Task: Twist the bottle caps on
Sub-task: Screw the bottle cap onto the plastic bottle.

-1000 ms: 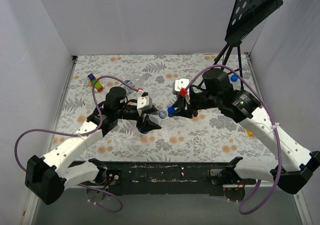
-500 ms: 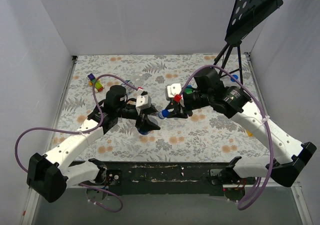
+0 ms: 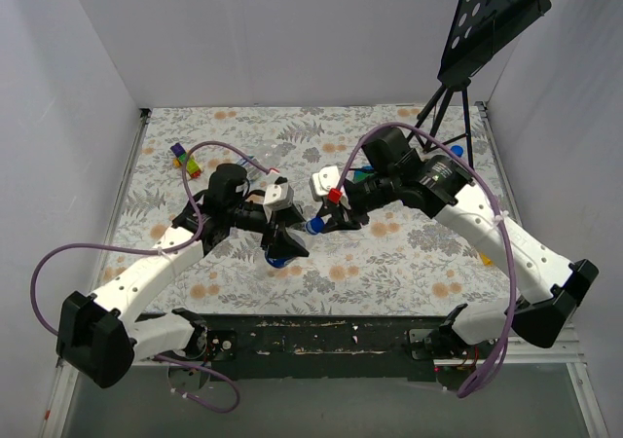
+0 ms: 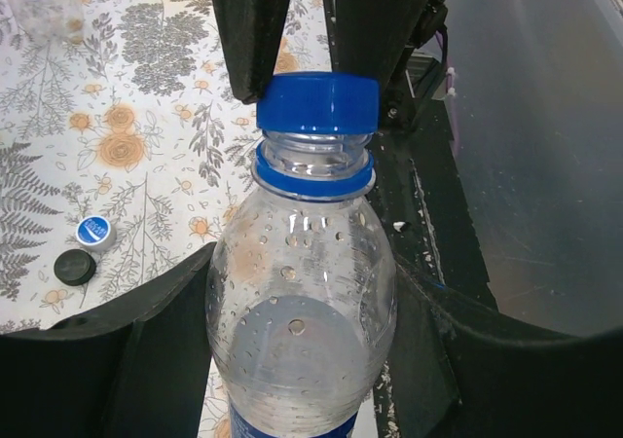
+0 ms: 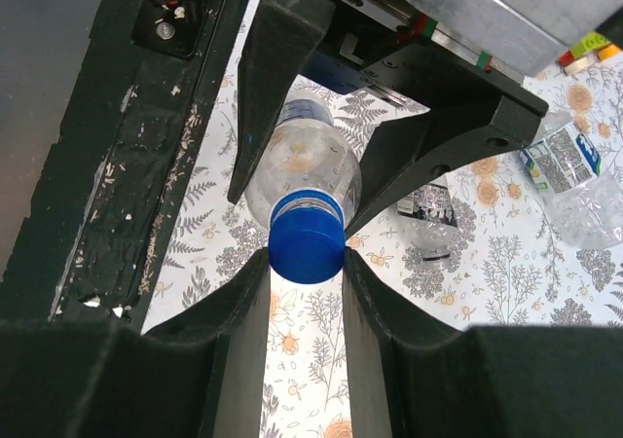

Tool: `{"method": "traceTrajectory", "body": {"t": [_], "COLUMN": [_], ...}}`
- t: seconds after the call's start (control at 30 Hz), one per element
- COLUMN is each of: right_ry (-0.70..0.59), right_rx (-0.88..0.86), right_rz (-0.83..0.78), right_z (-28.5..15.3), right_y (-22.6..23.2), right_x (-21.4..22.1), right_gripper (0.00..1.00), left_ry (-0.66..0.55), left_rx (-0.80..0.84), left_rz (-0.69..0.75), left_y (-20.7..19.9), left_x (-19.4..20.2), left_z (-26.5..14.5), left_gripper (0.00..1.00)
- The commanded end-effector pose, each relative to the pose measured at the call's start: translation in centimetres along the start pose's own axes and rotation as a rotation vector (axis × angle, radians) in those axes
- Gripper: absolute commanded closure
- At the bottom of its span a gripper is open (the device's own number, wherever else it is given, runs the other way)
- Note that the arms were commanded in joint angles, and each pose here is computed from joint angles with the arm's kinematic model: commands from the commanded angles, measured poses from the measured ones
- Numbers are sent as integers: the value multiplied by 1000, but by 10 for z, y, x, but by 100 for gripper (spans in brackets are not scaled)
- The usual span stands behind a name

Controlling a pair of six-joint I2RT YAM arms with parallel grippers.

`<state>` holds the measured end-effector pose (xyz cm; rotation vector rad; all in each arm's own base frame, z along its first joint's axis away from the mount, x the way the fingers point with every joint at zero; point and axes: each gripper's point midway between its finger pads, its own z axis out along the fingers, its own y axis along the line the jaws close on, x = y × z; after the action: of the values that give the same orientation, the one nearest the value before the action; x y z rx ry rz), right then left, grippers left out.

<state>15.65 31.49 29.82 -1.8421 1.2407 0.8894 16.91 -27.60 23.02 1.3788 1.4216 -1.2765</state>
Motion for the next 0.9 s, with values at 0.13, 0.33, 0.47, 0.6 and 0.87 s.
{"method": "traceTrajectory", "body": {"t": [0.13, 0.33, 0.47, 0.6, 0.87], "right_ry": [28, 59, 70, 75, 55], "right_rx": [-81, -114, -128, -149, -144], "right_rz": [-58, -84, -102, -115, -88], "right_z": [4, 8, 10, 13, 20], "right_y": [2, -2, -2, 2, -1], "right_x": [-9, -7, -4, 3, 2], "right_gripper": [80, 82, 83, 84, 90], "left_ry": [-32, -15, -4, -22, -11], "left_rx": [111, 128, 129, 178, 140], "left_rz": [52, 46, 33, 28, 46], "left_y": [-11, -11, -8, -14, -6], "left_x": [-32, -38, -37, -43, -47], "left_z": [-2, -2, -1, -1, 0], "left_gripper": [83, 84, 84, 84, 85]}}
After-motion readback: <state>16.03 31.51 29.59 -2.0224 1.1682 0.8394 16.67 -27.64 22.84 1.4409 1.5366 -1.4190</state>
